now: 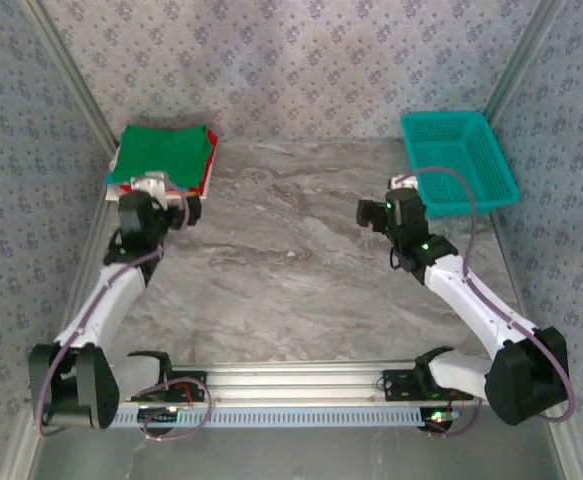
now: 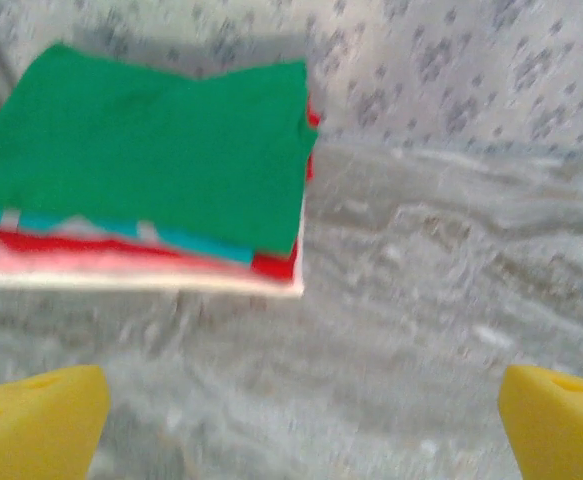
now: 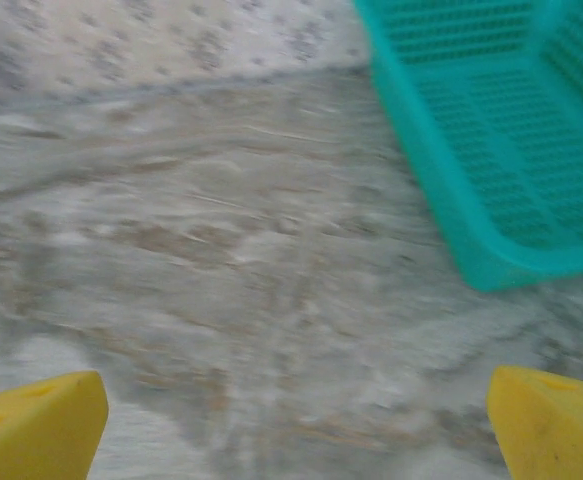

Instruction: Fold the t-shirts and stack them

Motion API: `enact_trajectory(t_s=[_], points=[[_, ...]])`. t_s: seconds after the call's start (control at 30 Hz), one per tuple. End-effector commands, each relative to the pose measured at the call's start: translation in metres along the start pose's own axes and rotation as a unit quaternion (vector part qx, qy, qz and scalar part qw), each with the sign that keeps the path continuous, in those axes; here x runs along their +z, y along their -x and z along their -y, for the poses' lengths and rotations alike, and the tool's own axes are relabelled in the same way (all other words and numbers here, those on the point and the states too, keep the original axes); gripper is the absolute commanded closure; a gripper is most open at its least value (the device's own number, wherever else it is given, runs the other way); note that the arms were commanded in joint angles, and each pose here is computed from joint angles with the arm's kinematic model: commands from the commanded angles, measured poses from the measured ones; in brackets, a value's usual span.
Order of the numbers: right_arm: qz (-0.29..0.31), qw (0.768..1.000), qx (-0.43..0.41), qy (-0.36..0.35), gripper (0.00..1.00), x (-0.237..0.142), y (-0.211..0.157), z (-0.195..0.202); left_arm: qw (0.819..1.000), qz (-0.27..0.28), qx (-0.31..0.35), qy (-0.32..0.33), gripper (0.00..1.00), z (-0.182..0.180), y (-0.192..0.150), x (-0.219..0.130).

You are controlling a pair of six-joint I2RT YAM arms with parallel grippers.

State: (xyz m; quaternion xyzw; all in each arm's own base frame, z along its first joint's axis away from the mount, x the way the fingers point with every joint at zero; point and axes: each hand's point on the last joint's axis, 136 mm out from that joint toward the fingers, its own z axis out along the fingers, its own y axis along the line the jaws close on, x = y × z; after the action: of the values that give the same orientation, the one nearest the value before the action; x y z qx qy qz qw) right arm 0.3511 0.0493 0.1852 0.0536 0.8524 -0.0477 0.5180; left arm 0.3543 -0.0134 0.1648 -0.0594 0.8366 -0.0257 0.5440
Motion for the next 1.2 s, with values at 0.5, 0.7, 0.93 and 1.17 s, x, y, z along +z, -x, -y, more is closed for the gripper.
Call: enact_trajectory(t_s=[0.5,0.7,0.93,1.17], points=[[0.049,0.997,-0.009,-0.066,0.0,0.06,-0.048,0.072,0.997,0.045,0.035,0.056,0.0,-0.036,-0.029,0.036],[0.088,0.995,-0.045,-0.016,0.0,0.061,-0.052,0.06,0.995,0.076,0.06,0.019,0.0,-0.026,-0.037,0.041],[0.085,0.994,-0.059,0.042,0.0,0.073,-0.068,0.044,0.995,0.062,0.072,-0.014,0.0,-0.017,-0.05,0.052],[0.039,0.998,-0.021,0.054,0.0,0.091,-0.068,0.056,0.999,0.018,0.038,0.02,0.0,-0.036,-0.047,0.071]])
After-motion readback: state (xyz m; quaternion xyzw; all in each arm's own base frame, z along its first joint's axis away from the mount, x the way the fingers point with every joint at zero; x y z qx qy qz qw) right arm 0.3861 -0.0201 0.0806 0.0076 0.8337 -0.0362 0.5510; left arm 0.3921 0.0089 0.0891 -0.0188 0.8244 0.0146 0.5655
